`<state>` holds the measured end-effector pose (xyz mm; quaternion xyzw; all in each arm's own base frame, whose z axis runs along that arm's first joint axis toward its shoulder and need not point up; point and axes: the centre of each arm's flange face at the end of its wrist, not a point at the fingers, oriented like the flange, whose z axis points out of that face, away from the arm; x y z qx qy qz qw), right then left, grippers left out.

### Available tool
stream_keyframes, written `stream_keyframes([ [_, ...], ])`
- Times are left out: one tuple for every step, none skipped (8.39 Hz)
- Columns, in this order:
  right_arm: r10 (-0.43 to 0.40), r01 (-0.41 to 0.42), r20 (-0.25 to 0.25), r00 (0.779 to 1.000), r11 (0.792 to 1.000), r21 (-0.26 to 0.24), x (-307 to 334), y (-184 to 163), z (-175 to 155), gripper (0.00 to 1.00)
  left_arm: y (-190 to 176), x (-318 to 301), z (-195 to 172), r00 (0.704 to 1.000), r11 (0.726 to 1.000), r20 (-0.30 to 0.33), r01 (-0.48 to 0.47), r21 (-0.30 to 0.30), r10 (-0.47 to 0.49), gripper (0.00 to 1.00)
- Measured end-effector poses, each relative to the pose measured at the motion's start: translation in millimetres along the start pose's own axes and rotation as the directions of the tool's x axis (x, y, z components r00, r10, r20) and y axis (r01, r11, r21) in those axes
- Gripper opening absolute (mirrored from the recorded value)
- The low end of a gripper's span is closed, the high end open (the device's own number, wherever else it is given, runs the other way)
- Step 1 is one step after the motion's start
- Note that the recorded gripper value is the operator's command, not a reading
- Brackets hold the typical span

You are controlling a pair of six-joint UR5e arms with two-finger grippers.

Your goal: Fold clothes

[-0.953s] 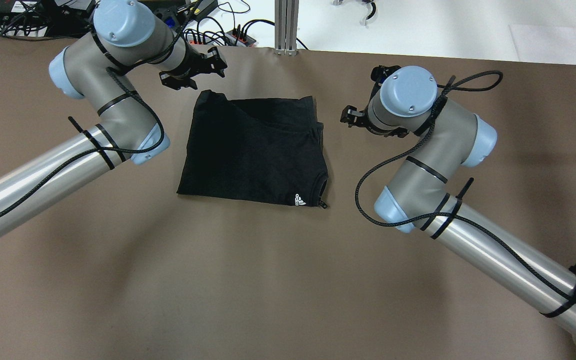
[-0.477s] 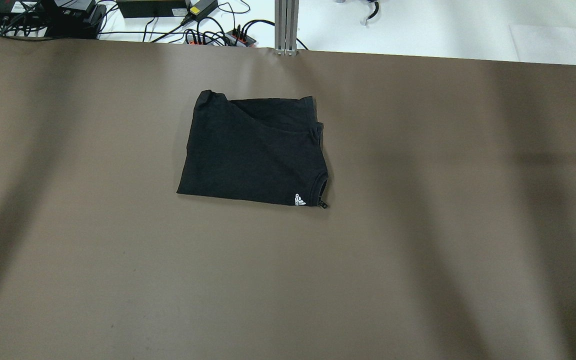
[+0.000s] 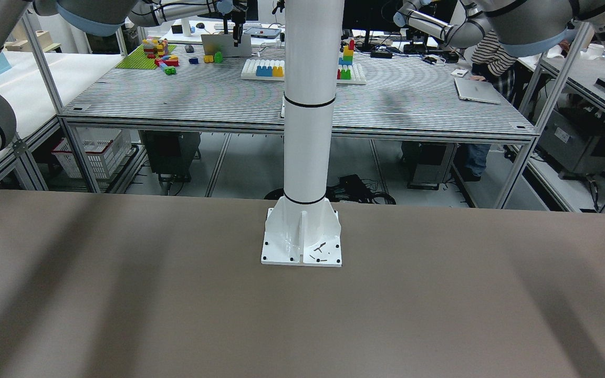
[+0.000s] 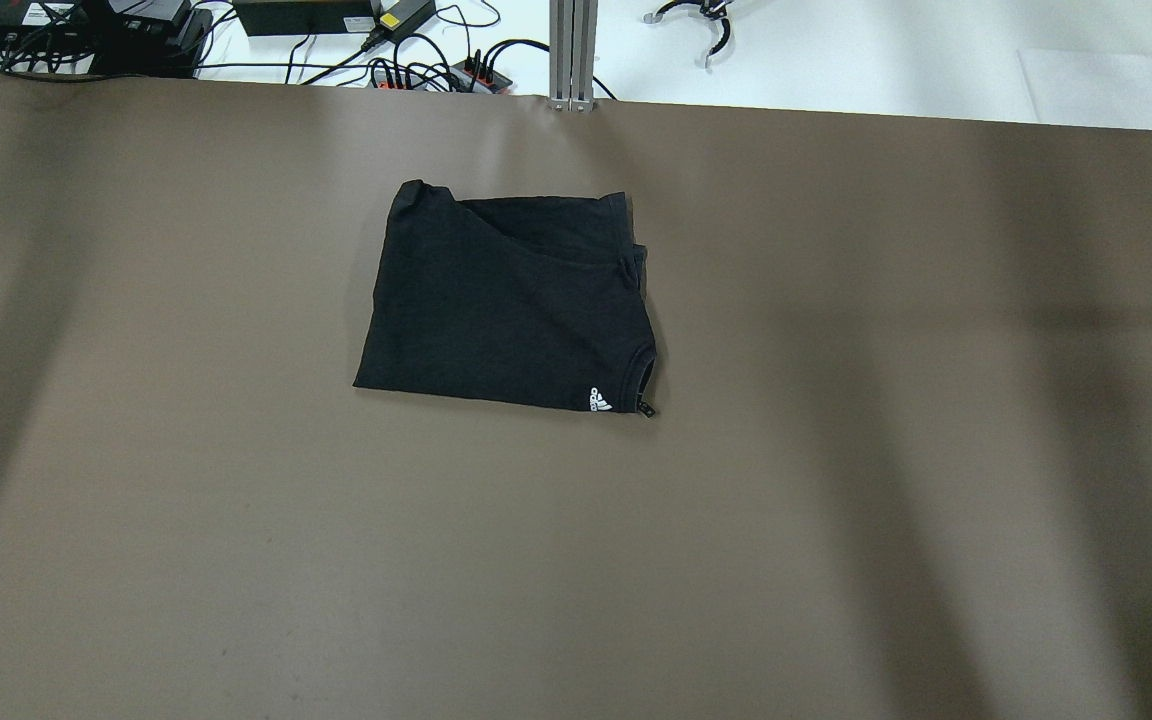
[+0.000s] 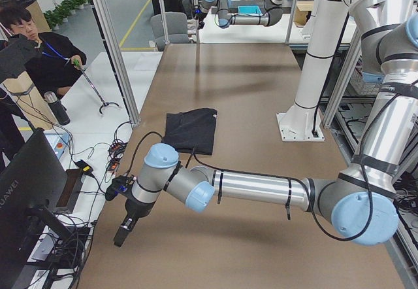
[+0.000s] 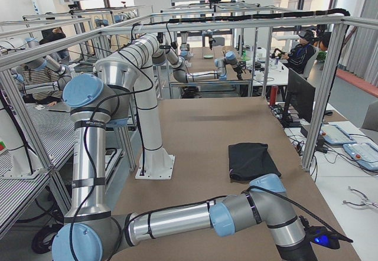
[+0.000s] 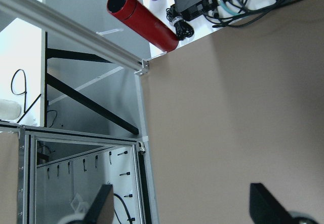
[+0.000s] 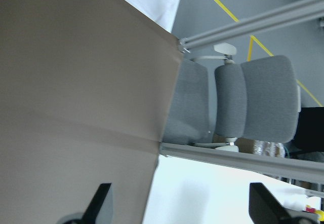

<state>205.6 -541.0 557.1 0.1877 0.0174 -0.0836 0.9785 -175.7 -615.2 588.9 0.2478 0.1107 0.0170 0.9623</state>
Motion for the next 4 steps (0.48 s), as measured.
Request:
stream_keyframes([
  [-0.011, 0.008, -0.055, 0.998, 0.999, -0.048, 4.9, 28.0, 8.8, 0.94, 36.2, -7.2, 3.9, 0.999, 1.0, 0.045, -0.005, -0.015, 0.006, 0.94],
  [-0.016, 0.009, -0.093, 0.996, 0.997, -0.072, 6.2, 44.0, 9.6, 0.94, 56.4, -10.6, 4.7, 0.997, 1.0, 0.078, -0.008, -0.019, 0.009, 0.94],
  [-0.016, 0.007, -0.109, 0.994, 0.997, -0.082, 4.9, 53.0, 9.0, 0.94, 61.4, -9.9, 0.4, 0.996, 1.0, 0.09, 0.002, -0.016, -0.001, 0.94],
  [-0.017, 0.007, -0.11, 0.994, 0.996, -0.09, 1.4, 62.5, 10.6, 0.94, 61.4, -8.6, -5.0, 0.996, 1.0, 0.092, 0.016, -0.01, -0.015, 0.94],
])
